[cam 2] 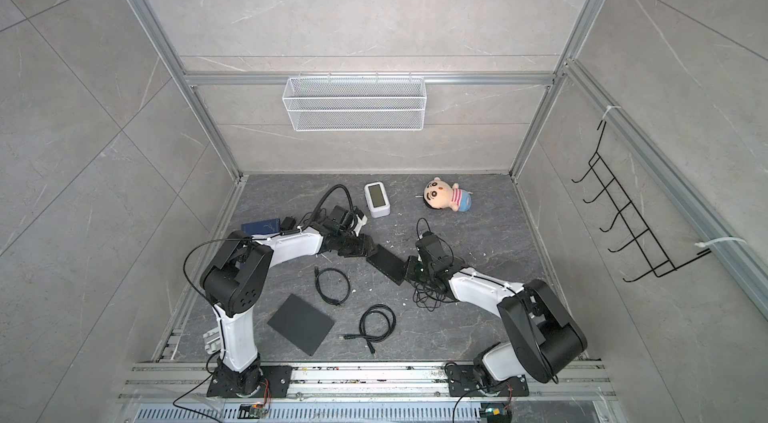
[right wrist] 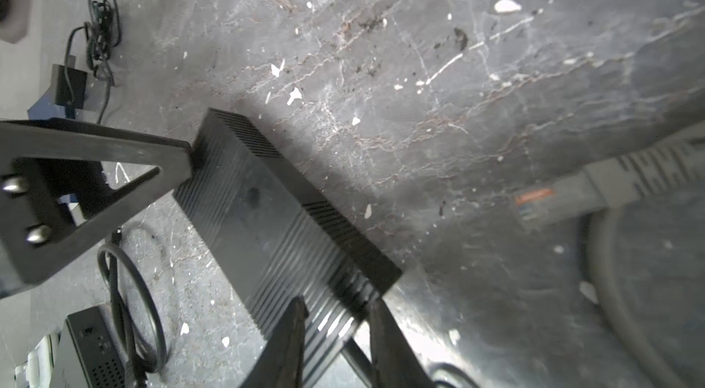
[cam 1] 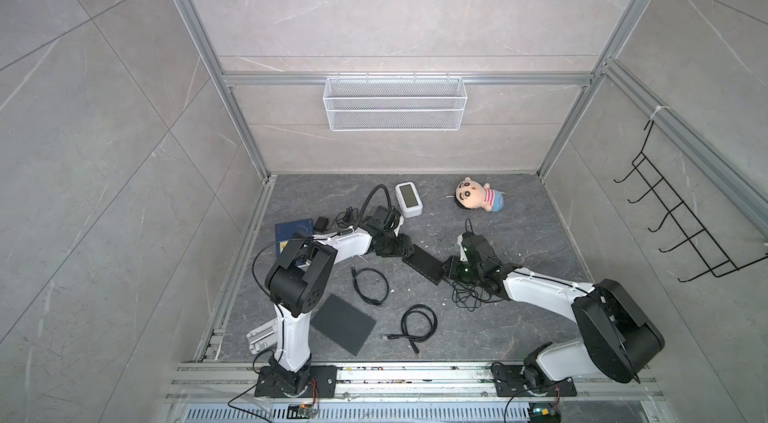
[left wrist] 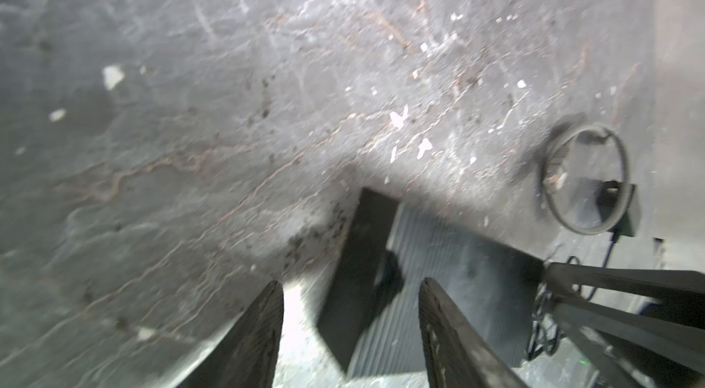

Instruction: Insert the plug into the switch port

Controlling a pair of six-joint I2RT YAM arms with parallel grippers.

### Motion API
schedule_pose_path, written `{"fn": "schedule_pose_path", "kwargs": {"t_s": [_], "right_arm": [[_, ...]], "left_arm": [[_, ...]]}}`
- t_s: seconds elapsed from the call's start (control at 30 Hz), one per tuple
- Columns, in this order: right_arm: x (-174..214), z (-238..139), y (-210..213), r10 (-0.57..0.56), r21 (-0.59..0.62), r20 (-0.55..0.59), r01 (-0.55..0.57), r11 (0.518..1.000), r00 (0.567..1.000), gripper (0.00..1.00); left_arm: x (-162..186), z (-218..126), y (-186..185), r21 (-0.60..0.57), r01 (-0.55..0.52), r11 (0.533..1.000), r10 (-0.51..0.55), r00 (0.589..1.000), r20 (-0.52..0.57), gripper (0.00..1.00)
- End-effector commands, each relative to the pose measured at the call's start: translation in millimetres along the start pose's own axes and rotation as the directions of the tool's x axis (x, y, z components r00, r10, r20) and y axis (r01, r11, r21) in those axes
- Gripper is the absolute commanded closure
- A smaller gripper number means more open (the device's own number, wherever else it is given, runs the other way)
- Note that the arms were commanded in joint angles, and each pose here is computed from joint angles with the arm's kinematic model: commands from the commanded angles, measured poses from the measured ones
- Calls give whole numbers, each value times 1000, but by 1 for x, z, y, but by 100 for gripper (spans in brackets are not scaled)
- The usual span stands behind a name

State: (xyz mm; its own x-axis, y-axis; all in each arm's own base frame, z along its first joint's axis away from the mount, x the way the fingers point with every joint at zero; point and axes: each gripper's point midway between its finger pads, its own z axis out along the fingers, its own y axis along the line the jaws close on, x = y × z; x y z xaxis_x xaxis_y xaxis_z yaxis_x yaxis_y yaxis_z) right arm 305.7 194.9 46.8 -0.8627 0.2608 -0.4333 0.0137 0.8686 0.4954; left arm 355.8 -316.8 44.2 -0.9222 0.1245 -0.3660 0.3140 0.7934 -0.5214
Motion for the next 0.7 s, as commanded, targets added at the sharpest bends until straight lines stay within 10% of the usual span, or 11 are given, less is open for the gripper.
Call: {"fn": "schedule_pose_path", "kwargs": {"t_s": [0.0,0.67], "right_arm": [[-15,6,12,-1,-20,31,2,1000,1000,68],[-50,4,16,-170,83,44,166,983,984,67]], "left_arm": [[-6,6,-21,80,-31,996,30,1000,8,41],[7,3,-15,37,-34,999,36,999,-35,42]]}}
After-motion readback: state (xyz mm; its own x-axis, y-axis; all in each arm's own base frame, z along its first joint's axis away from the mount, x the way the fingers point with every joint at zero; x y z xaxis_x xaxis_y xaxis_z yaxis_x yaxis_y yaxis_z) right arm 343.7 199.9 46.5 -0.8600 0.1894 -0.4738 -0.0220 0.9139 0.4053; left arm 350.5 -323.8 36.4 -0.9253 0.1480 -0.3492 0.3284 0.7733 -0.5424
